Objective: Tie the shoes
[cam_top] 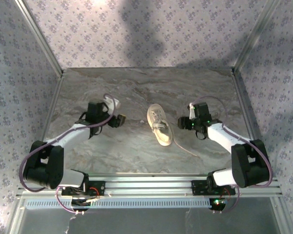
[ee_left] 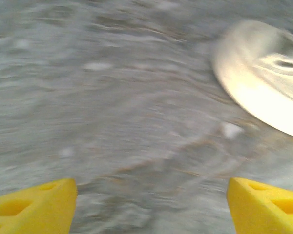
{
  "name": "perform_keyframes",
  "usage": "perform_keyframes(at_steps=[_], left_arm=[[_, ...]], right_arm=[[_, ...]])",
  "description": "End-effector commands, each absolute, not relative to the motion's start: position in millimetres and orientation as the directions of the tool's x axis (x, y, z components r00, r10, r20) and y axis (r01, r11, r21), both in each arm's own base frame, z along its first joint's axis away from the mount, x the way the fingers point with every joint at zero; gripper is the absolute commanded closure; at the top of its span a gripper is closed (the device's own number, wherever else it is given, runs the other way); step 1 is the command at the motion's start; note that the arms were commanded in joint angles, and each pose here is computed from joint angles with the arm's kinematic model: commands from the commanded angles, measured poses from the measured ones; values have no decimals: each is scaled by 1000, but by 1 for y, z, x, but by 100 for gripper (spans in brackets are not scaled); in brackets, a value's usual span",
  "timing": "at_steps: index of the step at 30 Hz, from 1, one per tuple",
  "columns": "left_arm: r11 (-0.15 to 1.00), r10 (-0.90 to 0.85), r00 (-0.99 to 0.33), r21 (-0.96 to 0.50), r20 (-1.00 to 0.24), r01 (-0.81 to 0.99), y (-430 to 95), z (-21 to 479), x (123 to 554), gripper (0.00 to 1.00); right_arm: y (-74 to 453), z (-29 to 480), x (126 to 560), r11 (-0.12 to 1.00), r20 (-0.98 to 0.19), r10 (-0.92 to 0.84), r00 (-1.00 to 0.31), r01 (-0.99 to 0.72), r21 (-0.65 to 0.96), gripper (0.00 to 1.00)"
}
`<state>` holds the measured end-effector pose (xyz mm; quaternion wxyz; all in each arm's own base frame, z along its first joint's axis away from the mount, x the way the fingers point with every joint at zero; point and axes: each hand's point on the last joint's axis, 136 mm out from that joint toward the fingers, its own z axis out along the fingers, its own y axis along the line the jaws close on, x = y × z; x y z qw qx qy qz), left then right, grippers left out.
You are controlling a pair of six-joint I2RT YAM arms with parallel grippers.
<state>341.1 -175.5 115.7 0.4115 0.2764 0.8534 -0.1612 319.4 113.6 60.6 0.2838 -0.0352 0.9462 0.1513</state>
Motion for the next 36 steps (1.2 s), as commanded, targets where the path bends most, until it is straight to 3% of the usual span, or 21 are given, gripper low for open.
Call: perform_keyframes(at_steps=[1, 4, 7, 15, 25, 31, 34, 36], left_arm=[[699, 434, -468, -40, -770, 714, -209, 120, 313, 22], [600, 473, -409, -55, -780, 798, -243, 116, 299, 23], [513, 547, -308, 21, -779, 858, -268, 99, 296, 24], [332, 686, -114, 169, -718, 928, -315, 67, 324, 32], [240, 672, -96, 93, -734, 966, -340, 60, 311, 35], [248, 669, -135, 48, -731, 967, -342, 53, 302, 36], [281, 653, -163, 36, -740, 959, -342, 57, 304, 51], [312, 656, -183, 42, -732, 949, -336, 62, 307, 68]], right_arm=[[135, 48, 305, 925, -479, 9, -878, -174, 338, 39], [149, 48, 306, 906, -475, -31, -879, -226, 359, 42], [158, 48, 306, 890, -474, -63, -878, -265, 372, 47], [159, 40, 299, 885, -449, -115, -886, -297, 359, 49], [177, 31, 295, 846, -414, -125, -902, -314, 431, 54], [192, 29, 295, 826, -408, -139, -903, -333, 455, 55], [200, 29, 293, 814, -407, -149, -901, -346, 466, 55], [207, 28, 291, 806, -405, -158, -901, -355, 473, 56]])
